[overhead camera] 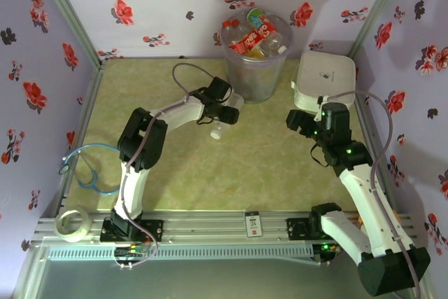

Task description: Put the plastic bottles in the bin

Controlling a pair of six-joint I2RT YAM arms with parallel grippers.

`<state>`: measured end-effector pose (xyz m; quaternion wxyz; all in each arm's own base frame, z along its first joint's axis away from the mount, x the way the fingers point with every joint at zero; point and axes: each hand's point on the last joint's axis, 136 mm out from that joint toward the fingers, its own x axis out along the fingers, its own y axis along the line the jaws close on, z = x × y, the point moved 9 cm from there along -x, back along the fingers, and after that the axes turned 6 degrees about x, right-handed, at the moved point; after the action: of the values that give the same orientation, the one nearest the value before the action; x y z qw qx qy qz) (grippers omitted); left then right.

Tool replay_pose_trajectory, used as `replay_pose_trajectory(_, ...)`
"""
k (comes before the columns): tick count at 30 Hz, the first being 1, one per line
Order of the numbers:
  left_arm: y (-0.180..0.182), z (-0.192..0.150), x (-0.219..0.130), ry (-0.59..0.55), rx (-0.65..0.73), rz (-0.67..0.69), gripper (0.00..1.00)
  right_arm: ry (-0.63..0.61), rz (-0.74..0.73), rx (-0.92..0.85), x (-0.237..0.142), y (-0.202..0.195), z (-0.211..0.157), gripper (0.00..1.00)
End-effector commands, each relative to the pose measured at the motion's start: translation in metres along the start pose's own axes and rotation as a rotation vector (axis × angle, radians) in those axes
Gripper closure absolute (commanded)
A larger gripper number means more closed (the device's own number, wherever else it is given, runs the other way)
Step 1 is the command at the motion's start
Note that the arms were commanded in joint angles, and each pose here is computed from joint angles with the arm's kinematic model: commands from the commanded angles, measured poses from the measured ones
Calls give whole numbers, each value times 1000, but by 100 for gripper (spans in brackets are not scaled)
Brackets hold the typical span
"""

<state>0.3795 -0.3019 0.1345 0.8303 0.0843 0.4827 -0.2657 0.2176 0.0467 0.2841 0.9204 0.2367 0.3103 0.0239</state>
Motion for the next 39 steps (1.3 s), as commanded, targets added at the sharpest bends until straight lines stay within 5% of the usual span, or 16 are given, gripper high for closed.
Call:
replay_pose_trajectory(1,-1,-13,7,50,7,15,35,-8,-20,5,1,-3,1,11)
replay_pose_trajectory(11,-1,-18,-27,-5,15,1,43,46,32,66,18,3,0,11)
replay_pose_trajectory(23,-6,-46,-101,-372,-22,-298,44,156,376,184,83,89,-16,6)
replay_pose_trajectory(31,-11,-46,-111,-429,-54,-375,44,236,468,102,112,138,-28,2)
replay_pose_trajectory(39,-15,-38,-123,-481,-75,-431,44,276,463,92,139,144,-40,4)
